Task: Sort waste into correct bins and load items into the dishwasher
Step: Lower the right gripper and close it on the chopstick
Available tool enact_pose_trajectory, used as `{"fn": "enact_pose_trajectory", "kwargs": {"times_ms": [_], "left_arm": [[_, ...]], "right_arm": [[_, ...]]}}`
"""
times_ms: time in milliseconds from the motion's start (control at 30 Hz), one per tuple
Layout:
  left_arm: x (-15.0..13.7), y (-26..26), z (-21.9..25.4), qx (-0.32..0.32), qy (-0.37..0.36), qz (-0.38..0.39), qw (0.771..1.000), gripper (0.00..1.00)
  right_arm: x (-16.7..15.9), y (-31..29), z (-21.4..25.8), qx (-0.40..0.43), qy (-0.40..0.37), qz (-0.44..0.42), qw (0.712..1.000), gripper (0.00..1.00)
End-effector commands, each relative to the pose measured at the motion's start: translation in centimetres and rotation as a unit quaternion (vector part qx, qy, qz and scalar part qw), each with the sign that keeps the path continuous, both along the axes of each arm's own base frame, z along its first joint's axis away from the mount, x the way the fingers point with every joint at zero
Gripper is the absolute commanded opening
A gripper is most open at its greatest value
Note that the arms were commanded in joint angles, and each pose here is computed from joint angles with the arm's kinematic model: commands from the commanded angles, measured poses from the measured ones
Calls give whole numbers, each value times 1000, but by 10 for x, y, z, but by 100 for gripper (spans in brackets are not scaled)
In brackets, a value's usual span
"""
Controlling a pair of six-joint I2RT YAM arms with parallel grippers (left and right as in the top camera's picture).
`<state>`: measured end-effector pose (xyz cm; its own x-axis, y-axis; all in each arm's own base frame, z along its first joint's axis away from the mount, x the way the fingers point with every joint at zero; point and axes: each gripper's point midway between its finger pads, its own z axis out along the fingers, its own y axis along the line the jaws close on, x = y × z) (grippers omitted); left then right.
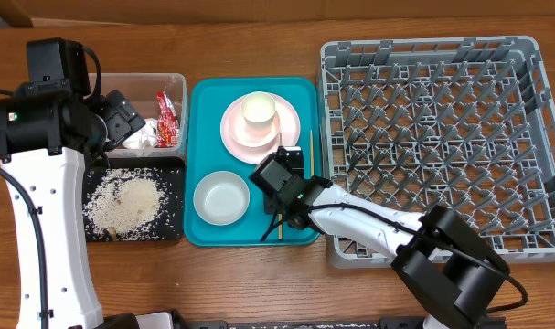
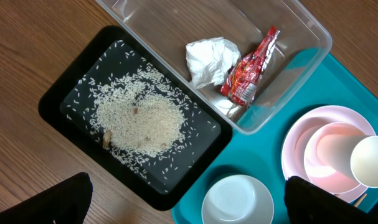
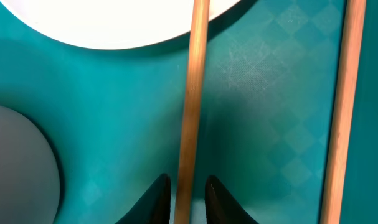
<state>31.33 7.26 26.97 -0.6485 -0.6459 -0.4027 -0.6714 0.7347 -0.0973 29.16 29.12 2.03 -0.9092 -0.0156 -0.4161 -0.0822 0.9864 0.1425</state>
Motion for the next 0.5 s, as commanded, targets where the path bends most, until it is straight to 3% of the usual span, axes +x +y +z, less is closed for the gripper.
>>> {"fn": "enact_pose_trajectory", "kwargs": {"times_ms": [0, 467], "left_arm": [[0, 2, 0, 3, 1, -3, 1000, 100], [0, 2, 0, 3, 1, -3, 1000, 100]], "right_arm": [[2, 0, -1, -2, -7, -4, 1000, 21], [0, -2, -20, -17, 5, -4, 1000, 20]]}}
